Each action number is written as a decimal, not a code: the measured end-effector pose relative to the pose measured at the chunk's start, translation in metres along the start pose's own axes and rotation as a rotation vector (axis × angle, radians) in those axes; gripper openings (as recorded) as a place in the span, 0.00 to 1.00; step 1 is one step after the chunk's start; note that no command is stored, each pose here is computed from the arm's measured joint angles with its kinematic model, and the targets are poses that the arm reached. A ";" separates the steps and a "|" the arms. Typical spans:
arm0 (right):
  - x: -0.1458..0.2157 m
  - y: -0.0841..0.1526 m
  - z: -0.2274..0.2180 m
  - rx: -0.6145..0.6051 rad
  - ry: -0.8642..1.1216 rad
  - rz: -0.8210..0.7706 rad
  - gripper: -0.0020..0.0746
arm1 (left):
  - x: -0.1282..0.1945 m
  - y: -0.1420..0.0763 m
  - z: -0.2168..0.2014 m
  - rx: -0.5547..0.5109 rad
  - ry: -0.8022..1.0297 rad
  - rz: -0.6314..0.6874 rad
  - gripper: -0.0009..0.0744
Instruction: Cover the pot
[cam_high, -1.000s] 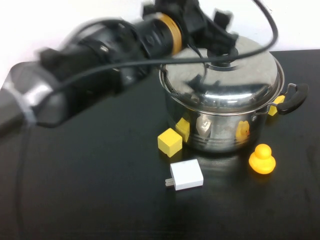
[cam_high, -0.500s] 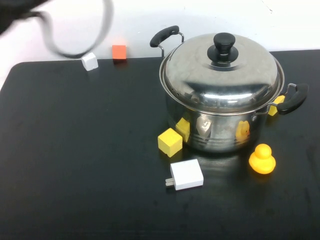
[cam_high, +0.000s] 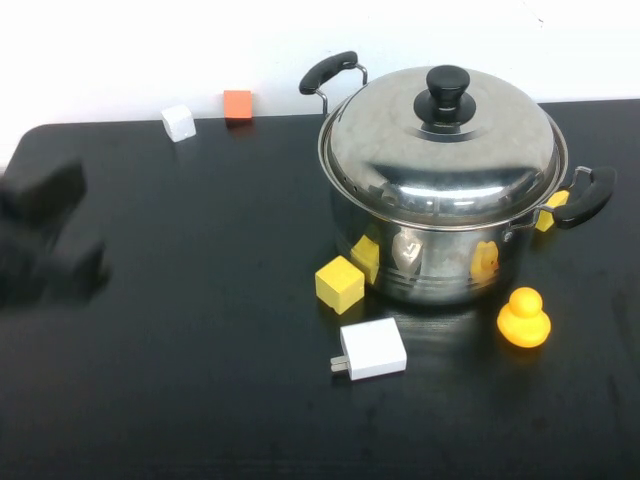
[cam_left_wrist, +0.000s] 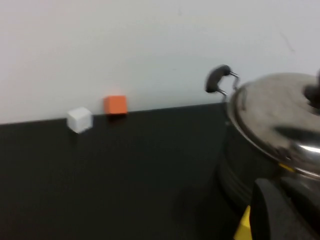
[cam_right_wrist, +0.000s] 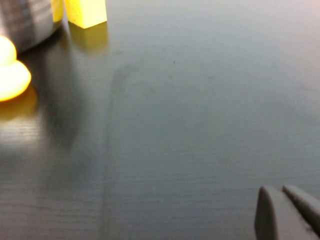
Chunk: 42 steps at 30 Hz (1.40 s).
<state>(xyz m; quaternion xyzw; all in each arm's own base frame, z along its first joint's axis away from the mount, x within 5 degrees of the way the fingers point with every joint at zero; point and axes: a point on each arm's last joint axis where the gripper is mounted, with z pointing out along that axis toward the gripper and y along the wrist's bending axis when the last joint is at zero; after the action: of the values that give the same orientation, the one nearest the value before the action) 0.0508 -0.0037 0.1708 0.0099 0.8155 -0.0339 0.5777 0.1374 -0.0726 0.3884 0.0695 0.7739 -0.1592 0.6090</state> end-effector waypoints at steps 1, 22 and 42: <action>0.000 0.000 0.000 0.000 0.000 0.000 0.02 | 0.006 0.002 -0.005 0.015 -0.008 -0.009 0.01; 0.000 0.000 0.000 0.000 0.000 0.000 0.02 | 0.042 0.011 -0.030 0.117 -0.127 0.095 0.01; 0.000 0.000 0.000 0.000 0.000 0.000 0.02 | 0.154 0.066 -0.066 -0.242 -0.297 -0.177 0.01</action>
<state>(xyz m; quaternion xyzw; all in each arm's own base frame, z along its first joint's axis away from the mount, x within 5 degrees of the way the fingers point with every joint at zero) 0.0508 -0.0037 0.1708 0.0099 0.8155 -0.0339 0.5777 0.0580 -0.0019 0.2426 -0.0967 0.6922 -0.1265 0.7039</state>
